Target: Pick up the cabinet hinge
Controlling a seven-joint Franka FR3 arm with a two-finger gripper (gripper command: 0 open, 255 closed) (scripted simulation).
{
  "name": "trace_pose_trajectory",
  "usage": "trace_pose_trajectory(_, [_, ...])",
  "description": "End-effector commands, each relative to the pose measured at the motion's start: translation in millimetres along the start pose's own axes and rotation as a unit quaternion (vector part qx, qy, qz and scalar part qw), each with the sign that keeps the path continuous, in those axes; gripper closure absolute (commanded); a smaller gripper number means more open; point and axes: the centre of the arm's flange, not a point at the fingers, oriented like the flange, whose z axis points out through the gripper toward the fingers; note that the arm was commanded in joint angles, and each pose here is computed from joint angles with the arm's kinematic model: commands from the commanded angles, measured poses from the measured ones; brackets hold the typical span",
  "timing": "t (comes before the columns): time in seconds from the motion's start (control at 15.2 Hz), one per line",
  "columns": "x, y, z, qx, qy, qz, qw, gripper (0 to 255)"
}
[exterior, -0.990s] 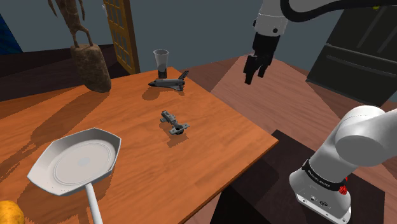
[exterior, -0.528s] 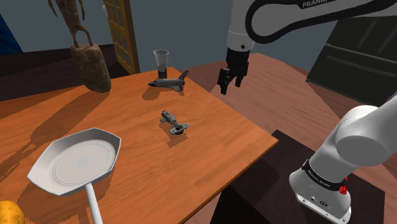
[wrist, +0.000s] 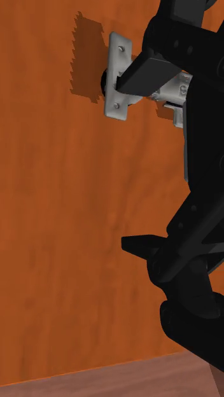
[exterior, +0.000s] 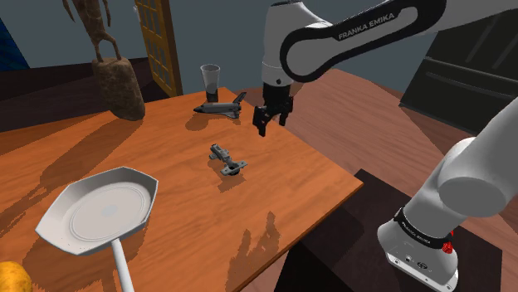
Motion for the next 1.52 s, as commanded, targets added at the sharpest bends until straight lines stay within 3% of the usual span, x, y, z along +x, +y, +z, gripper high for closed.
trace_pose_trajectory(0.0, [17.2, -18.7, 14.6, 0.0, 0.001, 0.001, 1.0, 0])
trace_pose_trajectory(0.86, [119.6, -117.2, 104.6, -0.007, 0.003, 0.007, 0.9999, 0])
trace_pose_trajectory(1.45, [120.1, -118.8, 144.6, -0.007, 0.003, 0.007, 0.9999, 0])
